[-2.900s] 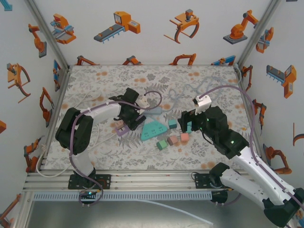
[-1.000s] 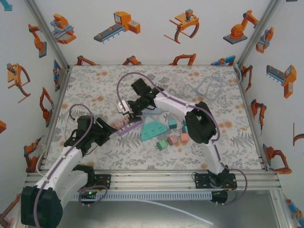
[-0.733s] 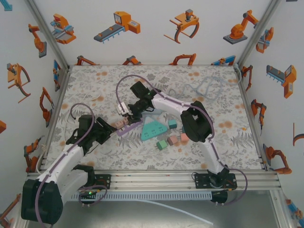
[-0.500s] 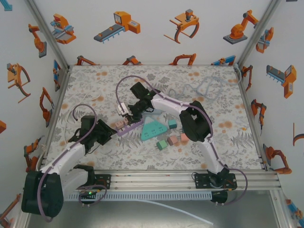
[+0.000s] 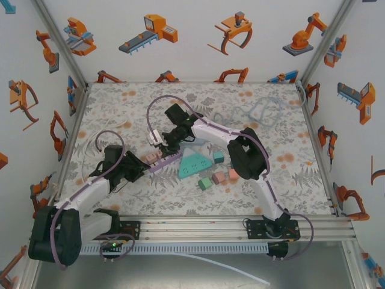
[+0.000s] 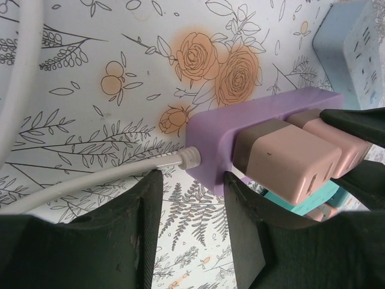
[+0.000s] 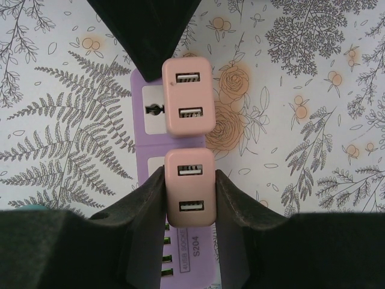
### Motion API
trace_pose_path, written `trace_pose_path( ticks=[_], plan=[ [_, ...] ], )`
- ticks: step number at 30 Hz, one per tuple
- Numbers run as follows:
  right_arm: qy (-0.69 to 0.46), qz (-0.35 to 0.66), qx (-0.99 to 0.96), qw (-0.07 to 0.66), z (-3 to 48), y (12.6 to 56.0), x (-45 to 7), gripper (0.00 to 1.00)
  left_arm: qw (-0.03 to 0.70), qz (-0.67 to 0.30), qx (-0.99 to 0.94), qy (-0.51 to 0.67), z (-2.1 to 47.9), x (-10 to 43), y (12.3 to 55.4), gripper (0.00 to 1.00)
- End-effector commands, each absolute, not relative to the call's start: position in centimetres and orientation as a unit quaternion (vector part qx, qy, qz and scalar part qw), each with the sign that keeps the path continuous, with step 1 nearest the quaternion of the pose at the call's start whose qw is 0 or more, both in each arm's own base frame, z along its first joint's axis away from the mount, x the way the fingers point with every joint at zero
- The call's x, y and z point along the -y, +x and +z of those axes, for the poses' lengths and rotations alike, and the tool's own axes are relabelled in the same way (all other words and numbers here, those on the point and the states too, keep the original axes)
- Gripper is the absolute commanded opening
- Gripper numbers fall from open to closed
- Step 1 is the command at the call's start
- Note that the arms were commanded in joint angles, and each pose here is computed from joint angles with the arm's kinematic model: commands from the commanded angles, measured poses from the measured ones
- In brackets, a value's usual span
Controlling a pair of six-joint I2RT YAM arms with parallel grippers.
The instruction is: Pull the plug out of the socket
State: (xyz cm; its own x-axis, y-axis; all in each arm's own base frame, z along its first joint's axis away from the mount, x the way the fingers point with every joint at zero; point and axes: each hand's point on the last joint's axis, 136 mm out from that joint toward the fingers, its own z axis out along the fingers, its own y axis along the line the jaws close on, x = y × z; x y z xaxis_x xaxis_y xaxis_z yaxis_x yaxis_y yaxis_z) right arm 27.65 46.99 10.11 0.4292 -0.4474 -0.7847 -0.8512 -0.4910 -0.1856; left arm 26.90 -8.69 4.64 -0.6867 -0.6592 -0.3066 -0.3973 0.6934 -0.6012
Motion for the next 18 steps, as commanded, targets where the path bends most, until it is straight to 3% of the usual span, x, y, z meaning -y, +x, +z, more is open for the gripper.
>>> trace_pose_path(
  ticks=[1, 12, 18],
  plan=[
    [-0.785, 0.372, -0.405, 0.285, 10.5, 26.7, -47.7, 0.27, 0.249, -0.22, -0.895, -0.297, 3.3, 7.8, 26.0, 0.44],
    [-0.761, 0.409, -0.41, 0.291, 12.8, 26.8, -48.4, 0.11, 0.224, -0.195, -0.913, -0.281, 1.8, 7.5, 25.3, 0.42],
    [-0.757, 0.403, -0.419, 0.298, 13.5, 27.6, -48.3, 0.08, 0.227, -0.177, -0.918, -0.273, 2.0, 7.0, 25.2, 0.41]
  ],
)
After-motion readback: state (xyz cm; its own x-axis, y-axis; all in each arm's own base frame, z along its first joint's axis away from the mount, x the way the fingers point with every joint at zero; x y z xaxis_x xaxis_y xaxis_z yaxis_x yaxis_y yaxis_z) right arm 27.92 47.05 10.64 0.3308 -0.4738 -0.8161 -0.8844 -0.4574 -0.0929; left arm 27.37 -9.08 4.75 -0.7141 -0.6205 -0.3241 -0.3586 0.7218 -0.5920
